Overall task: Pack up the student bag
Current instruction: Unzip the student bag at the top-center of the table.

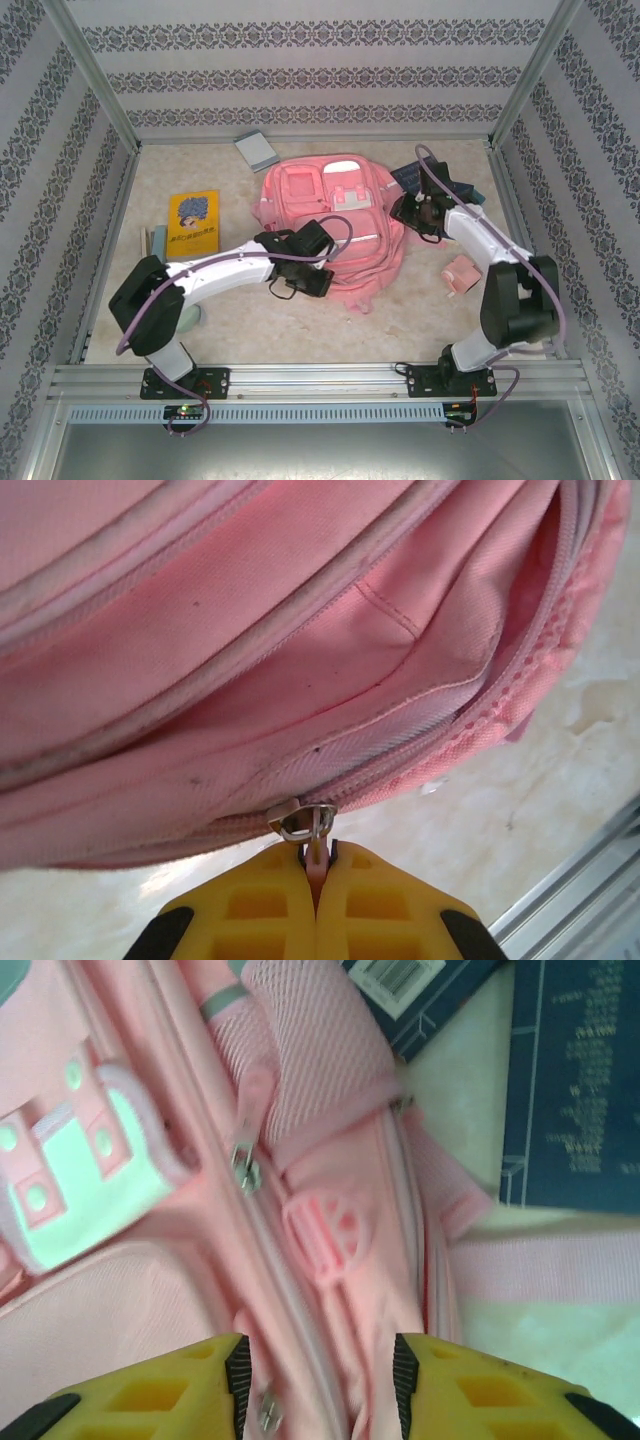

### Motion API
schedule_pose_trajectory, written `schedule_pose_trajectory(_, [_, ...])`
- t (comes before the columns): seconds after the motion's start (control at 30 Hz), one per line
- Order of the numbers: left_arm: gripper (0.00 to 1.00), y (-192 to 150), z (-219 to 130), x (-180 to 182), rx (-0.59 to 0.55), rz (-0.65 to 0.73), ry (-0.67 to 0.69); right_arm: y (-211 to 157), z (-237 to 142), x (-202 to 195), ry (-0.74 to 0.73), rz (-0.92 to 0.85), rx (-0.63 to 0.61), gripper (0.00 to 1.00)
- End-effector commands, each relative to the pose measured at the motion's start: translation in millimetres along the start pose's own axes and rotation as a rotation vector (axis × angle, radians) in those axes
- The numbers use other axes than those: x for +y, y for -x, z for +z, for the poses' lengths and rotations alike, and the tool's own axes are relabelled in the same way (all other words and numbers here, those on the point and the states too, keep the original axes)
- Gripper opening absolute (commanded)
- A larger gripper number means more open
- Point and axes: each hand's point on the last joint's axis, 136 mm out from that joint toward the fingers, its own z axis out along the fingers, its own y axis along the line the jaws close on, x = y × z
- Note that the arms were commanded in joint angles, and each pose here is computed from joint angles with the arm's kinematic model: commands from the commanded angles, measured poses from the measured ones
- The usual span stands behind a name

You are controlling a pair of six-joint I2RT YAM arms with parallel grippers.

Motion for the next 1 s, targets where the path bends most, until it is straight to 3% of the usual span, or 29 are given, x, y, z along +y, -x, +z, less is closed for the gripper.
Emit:
schedule_pose_trajectory(0.0, [0.0, 16, 5, -29, -0.021, 0.037, -0.084, -36, -20, -7, -0.01, 0.047, 0.04, 0.44])
schedule_pose_trajectory(0.37, [0.0, 1, 14, -32, 0.039, 0.07, -0.11, -175, -22, 4, 0.043, 0.203, 0.217, 0.49])
schedule_pose_trajectory(0.63, [0.0, 0, 15, -34, 0.034, 0.068, -0.103, -207, -10, 13, 0.009, 0.19, 0.258, 0.55])
schedule_pose_trajectory(0.77, [0.0, -2, 15, -33, 0.034, 0.066, -0.094, -203, -1, 16, 0.009, 0.19, 0.243, 0.42])
schedule_pose_trajectory(0.93, [0.0, -4, 13, -23, 0.035, 0.067, -0.036, -191, -3, 17, -0.006, 0.145, 0.206, 0.03])
schedule_pose_trajectory(0.97, [0.0, -5, 12, -18, 0.04, 0.068, -0.006, -186, -5, 14, -0.014, 0.138, 0.192, 0.0])
